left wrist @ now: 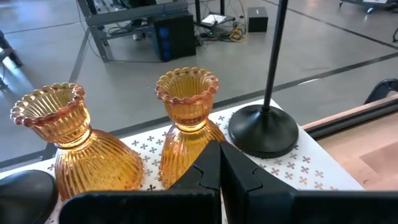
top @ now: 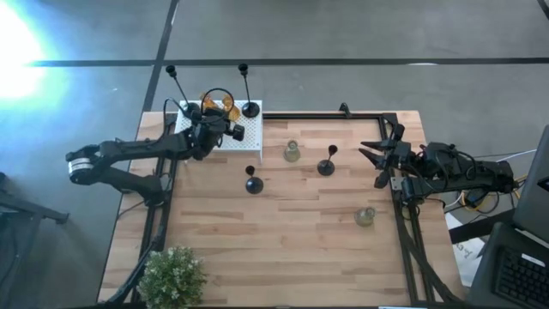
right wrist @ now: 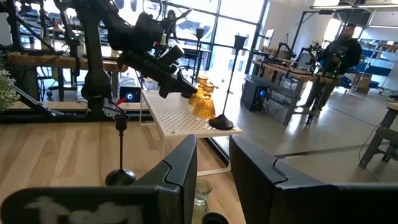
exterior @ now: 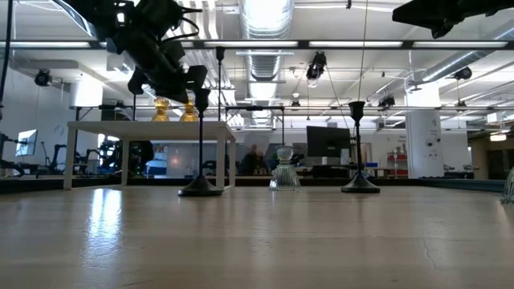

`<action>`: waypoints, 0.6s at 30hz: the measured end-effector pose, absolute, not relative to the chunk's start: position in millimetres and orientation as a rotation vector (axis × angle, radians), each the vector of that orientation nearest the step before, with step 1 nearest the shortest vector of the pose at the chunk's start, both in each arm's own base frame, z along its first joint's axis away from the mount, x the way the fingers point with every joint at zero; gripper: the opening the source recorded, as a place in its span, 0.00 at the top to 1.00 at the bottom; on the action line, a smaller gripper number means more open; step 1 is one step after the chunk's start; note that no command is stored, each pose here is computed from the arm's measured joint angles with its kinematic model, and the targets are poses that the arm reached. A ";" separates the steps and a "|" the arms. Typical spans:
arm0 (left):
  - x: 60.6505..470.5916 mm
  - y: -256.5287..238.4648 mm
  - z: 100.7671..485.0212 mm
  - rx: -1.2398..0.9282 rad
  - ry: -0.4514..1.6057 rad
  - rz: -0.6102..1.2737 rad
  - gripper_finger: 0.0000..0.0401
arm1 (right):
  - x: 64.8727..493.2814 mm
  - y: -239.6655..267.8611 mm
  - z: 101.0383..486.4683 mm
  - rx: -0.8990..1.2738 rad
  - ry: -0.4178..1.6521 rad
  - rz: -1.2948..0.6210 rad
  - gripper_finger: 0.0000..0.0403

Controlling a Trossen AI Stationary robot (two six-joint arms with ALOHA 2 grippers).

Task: Pick & Place candle stick holders
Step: Put the orange candle holder on the shelf

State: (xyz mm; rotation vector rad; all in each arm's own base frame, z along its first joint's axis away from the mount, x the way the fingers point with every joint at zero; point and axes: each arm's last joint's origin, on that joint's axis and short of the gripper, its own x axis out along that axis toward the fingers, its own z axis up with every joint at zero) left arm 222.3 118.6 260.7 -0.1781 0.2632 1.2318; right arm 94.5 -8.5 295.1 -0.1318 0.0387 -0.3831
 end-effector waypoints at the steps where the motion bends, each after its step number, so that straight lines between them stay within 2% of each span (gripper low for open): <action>1: 222.0 119.4 260.7 -0.179 0.263 1.234 1.00 | 94.5 -8.5 295.1 -0.132 0.039 -0.383 0.79; 11: 217.6 129.9 261.8 -0.186 0.254 1.242 1.00 | 94.5 -8.5 295.2 -0.132 0.038 -0.383 0.82; 18: 215.1 135.7 262.1 -0.197 0.249 1.234 1.00 | 94.5 -8.6 295.2 -0.132 0.038 -0.384 0.80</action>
